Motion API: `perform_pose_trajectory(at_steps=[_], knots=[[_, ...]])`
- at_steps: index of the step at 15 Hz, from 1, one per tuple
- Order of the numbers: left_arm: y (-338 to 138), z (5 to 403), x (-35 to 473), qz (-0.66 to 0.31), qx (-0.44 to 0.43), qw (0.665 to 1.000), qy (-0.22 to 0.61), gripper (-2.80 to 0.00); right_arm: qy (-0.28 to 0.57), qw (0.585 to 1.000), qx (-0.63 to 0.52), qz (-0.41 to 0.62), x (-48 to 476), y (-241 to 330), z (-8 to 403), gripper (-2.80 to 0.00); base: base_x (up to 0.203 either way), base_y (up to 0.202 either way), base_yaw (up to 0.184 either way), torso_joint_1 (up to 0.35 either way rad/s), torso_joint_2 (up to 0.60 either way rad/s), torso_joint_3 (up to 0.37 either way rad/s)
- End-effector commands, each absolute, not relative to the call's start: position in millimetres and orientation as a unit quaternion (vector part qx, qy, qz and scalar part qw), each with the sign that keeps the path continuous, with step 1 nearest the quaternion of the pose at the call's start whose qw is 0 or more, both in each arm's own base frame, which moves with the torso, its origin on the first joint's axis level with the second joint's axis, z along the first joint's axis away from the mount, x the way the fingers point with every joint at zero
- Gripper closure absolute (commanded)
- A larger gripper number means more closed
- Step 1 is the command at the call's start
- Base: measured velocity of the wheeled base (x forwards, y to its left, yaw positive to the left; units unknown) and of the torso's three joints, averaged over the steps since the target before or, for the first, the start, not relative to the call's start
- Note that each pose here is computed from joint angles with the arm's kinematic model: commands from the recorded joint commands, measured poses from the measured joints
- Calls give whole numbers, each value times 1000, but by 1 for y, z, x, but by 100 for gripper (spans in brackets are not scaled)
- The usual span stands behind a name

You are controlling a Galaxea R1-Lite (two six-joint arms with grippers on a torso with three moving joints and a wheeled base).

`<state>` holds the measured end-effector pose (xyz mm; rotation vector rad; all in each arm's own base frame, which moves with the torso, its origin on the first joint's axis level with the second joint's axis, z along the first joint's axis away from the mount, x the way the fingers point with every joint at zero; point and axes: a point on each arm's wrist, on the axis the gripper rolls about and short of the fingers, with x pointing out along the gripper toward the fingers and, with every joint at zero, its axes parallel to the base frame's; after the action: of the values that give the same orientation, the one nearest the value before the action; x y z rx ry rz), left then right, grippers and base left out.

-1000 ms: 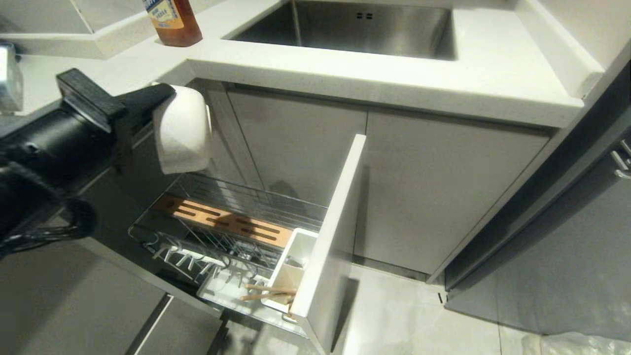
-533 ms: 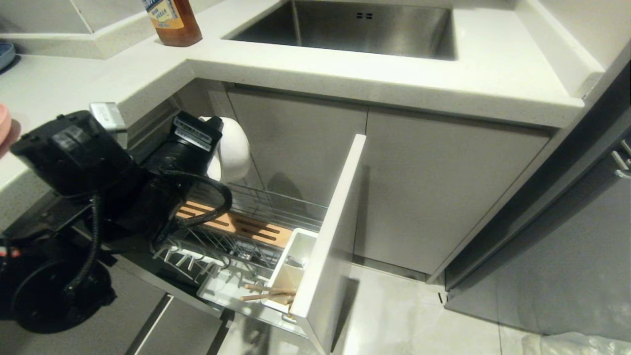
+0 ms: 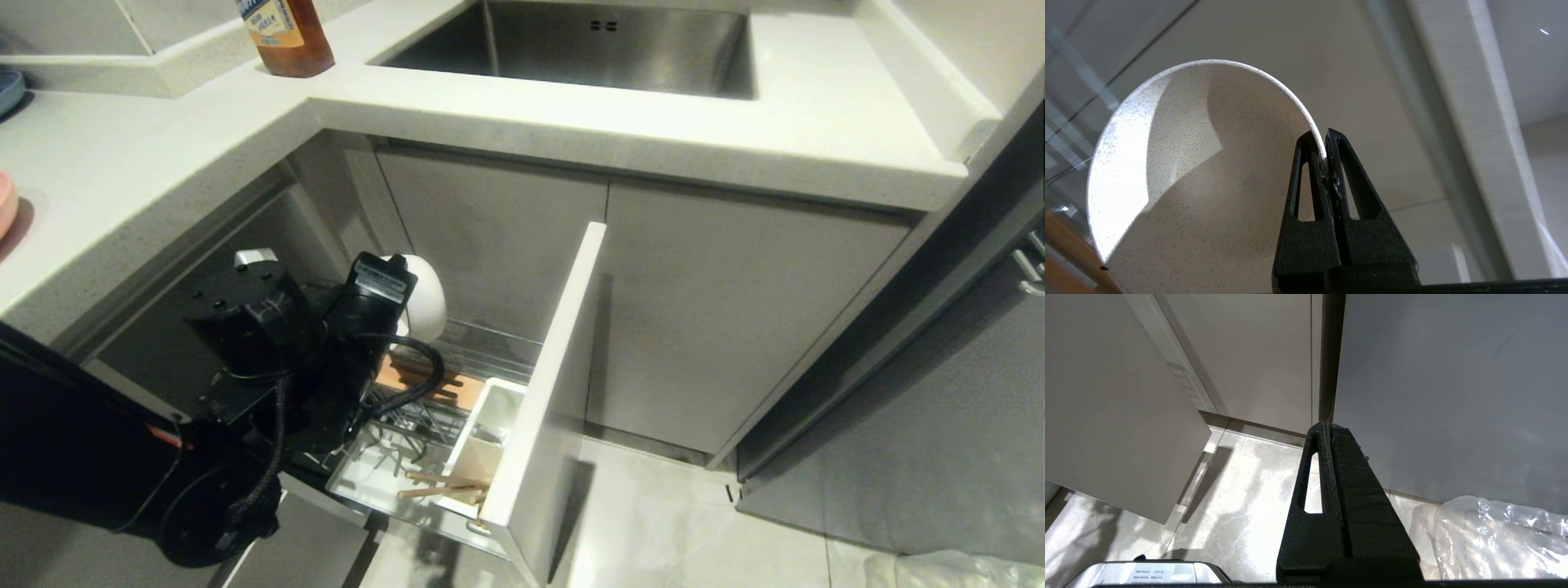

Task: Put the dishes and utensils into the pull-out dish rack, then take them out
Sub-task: Pick up the bowl and place it in the cupboard

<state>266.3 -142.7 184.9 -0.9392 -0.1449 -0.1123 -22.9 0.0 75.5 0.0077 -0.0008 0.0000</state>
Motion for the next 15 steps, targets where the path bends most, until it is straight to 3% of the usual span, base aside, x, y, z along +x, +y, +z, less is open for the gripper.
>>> perform_pose_trajectory(at_steps=[1, 6, 15], knots=[[-147, 172, 273, -44, -454, 888, -57, 0, 0, 1000, 4, 0, -23, 0, 75, 0, 0, 0, 0, 0, 0, 0], [-150, 159, 281, -50, -489, 867, -88, 0, 0, 1000, 4, 0, -23, 0, 75, 0, 0, 0, 0, 0, 0, 0], [-146, 128, 301, -27, -513, 856, -59, 0, 0, 1000, 4, 0, -23, 0, 75, 0, 0, 0, 0, 0, 0, 0]])
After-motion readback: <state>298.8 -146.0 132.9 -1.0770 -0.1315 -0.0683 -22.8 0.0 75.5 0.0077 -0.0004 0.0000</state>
